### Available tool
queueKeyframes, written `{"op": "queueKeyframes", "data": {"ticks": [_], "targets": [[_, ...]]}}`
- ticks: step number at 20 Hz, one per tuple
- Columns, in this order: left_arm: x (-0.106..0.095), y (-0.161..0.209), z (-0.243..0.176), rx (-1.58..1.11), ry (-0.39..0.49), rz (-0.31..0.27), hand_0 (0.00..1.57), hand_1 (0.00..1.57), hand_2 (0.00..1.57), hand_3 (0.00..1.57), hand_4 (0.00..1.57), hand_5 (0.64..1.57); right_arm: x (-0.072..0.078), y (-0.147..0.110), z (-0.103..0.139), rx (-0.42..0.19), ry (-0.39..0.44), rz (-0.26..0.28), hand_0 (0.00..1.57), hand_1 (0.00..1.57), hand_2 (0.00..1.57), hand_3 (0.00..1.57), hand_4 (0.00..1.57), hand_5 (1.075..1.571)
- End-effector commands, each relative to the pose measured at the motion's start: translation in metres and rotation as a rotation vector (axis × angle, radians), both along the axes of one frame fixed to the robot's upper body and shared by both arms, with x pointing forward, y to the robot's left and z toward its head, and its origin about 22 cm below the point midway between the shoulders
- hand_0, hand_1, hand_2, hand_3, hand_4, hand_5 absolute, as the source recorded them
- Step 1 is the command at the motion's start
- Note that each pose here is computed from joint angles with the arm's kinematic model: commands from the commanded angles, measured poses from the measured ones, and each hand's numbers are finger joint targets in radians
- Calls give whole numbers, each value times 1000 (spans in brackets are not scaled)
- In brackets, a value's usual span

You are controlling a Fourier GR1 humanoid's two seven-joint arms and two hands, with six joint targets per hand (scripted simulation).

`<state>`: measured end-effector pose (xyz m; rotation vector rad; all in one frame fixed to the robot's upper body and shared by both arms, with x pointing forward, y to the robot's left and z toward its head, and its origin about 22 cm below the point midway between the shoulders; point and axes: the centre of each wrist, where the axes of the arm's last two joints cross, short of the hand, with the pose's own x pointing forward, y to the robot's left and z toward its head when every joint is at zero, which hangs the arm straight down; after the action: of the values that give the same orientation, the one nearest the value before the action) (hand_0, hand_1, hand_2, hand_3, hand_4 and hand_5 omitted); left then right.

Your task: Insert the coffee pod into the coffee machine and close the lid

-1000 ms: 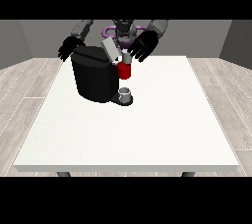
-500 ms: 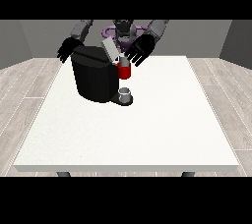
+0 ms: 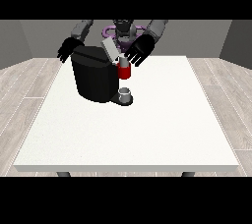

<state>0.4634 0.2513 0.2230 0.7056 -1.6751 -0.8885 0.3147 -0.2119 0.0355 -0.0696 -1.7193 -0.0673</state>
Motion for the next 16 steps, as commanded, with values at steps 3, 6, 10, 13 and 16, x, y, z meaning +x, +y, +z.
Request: {"op": "queueKeyframes", "data": {"ticks": [3,6,10,13,16], "targets": [[0,20,18,-7,6,9,1249,1249,1282,1181,480,1571,0,11,6,15,-16,-1,0,0,0,0,437,1571],[0,10,3,11,0,-3,1220,1220,1266,1167,481,1571,7,5,14,9,-17,-14,0,0,0,0,418,1571],[0,8,-6,-1,34,-8,1204,1204,1226,1089,463,1571,0,-19,1,-2,11,-19,0,0,0,0,380,1571],[2,-14,-2,28,19,3,1152,1152,1178,1020,450,1571,9,-6,10,-7,-5,-20,0,0,0,0,408,1571],[0,-3,-14,44,16,-5,1105,1105,1151,980,413,1571,2,-9,1,0,-5,-10,0,0,0,0,431,1571]]}}
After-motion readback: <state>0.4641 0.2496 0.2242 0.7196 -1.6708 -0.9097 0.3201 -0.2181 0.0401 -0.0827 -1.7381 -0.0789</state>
